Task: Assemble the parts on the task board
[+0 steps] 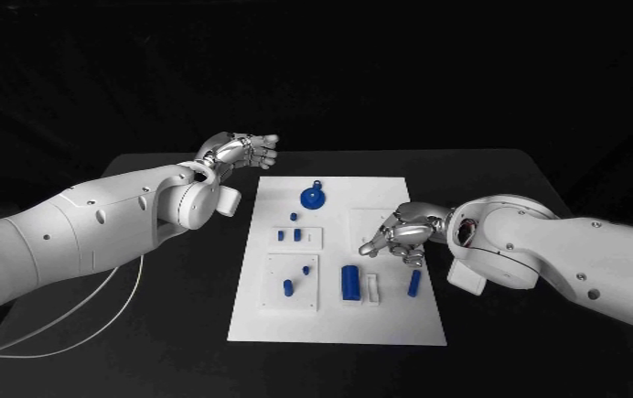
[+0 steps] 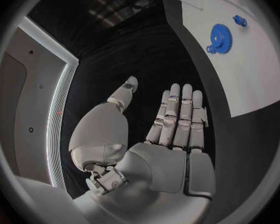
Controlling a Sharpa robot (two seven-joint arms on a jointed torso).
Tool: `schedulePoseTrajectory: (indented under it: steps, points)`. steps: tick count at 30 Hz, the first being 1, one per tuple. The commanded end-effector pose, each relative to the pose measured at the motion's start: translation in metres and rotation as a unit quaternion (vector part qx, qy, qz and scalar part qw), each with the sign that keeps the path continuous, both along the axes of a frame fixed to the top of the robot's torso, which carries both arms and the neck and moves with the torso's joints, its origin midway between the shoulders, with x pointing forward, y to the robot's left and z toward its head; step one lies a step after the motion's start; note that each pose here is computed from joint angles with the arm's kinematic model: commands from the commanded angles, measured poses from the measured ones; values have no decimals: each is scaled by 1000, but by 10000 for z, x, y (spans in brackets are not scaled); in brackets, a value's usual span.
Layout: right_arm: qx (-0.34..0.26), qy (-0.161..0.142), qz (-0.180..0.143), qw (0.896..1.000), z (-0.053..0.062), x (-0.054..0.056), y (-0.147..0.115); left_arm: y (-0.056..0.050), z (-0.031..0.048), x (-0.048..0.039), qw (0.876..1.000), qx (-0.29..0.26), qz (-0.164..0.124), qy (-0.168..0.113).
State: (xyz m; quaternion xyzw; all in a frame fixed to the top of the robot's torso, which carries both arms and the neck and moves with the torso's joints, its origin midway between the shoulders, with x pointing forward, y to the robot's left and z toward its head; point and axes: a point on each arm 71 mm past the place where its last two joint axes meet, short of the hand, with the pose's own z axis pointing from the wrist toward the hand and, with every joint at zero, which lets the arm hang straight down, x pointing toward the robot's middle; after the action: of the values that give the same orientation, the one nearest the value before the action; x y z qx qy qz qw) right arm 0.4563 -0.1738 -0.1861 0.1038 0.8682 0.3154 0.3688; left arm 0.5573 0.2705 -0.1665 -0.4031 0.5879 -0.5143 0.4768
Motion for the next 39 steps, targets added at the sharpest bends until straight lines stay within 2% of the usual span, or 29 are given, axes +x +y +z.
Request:
schedulePoseTrajectory:
  steps: [1,3,6,9,14,20,29,36,39]
  points:
    - [51,-8,10,999,74,9,-8,-27,9,1,1000,-6,-7,-2]
    - [38,-7,5,999,87,5,-63,-29,9,1,1000,-6,-7,-1]
    - [2,10,-5,1000,66,-14,-220,-33,9,-1,1000,-6,-8,-1]
    - [-9,22,-20,1000,53,-26,-383,-39,9,0,1000,-6,-9,-2]
    - [-47,20,-44,998,29,-85,-640,-31,9,-4,1000,-6,-9,-2]
    - [-94,35,-60,993,-105,-189,-823,-19,10,-11,1000,-7,-9,-2]
    - [-137,53,-63,987,-273,-267,-858,-27,7,-8,1000,-7,-10,-1]
    - [-153,42,-70,985,-407,-267,-779,-26,5,-11,1000,-7,-11,-1]
    - [-166,22,-66,984,-438,-246,-721,-20,4,-13,1000,-7,-11,-1]
